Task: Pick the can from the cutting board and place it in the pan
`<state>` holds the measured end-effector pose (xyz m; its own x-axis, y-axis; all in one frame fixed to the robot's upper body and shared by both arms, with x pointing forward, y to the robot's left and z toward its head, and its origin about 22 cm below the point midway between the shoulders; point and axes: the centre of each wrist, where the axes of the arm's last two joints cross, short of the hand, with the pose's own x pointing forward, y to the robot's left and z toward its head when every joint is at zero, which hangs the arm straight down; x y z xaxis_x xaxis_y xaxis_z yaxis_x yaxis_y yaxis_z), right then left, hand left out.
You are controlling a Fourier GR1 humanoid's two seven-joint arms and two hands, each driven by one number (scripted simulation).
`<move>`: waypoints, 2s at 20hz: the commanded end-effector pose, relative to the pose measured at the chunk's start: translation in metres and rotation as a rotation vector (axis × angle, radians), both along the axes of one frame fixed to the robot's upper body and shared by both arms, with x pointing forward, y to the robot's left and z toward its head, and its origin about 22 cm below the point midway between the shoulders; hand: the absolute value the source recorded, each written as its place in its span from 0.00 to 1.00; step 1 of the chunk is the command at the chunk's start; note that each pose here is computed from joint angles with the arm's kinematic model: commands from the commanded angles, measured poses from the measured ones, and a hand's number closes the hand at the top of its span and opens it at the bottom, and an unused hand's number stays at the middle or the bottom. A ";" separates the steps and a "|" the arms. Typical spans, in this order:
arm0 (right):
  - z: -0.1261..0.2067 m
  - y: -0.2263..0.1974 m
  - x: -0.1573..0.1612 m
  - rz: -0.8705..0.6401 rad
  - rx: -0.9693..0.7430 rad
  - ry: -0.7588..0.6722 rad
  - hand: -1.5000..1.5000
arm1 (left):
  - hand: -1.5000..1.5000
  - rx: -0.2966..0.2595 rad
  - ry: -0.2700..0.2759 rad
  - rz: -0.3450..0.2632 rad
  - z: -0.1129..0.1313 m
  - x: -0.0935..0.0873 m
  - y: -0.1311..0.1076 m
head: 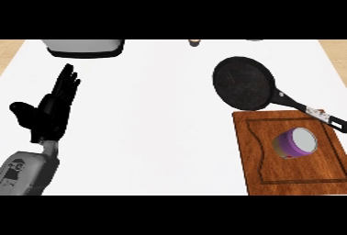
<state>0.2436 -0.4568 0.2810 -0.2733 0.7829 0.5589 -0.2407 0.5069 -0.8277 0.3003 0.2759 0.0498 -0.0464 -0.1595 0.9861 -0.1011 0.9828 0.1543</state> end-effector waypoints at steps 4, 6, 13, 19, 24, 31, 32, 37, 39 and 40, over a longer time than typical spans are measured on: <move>0.013 0.039 0.028 0.040 0.007 0.054 0.00 | 0.50 0.017 -0.009 -0.007 0.011 -0.002 -0.003; 0.005 0.064 0.019 0.109 0.015 0.101 0.00 | 0.50 0.001 -0.012 0.000 -0.002 0.002 0.013; -0.030 0.101 0.033 0.111 -0.006 0.139 0.00 | 0.50 0.000 0.008 -0.013 -0.015 0.008 -0.009; -0.048 0.105 0.031 0.039 -0.065 0.202 0.00 | 0.50 0.002 0.011 -0.004 0.010 -0.010 0.003; -0.052 0.089 0.020 -0.047 -0.099 0.193 0.00 | 0.50 0.009 -0.008 -0.010 -0.023 -0.009 0.001; -0.068 0.095 0.043 -0.003 -0.136 0.274 0.00 | 0.50 0.002 -0.011 0.008 0.006 -0.006 -0.011; -0.078 0.090 0.027 0.020 -0.115 0.292 0.00 | 0.50 0.000 -0.001 0.012 -0.008 -0.008 -0.001; -0.085 0.097 0.042 0.082 -0.165 0.341 0.00 | 0.50 0.002 0.014 -0.003 0.002 -0.020 -0.014; -0.096 0.105 0.050 0.078 -0.206 0.332 0.00 | 0.50 -0.009 -0.005 0.003 0.003 0.007 -0.004; -0.099 0.111 0.037 0.083 -0.206 0.336 0.00 | 0.50 -0.001 -0.007 0.017 -0.012 -0.012 0.011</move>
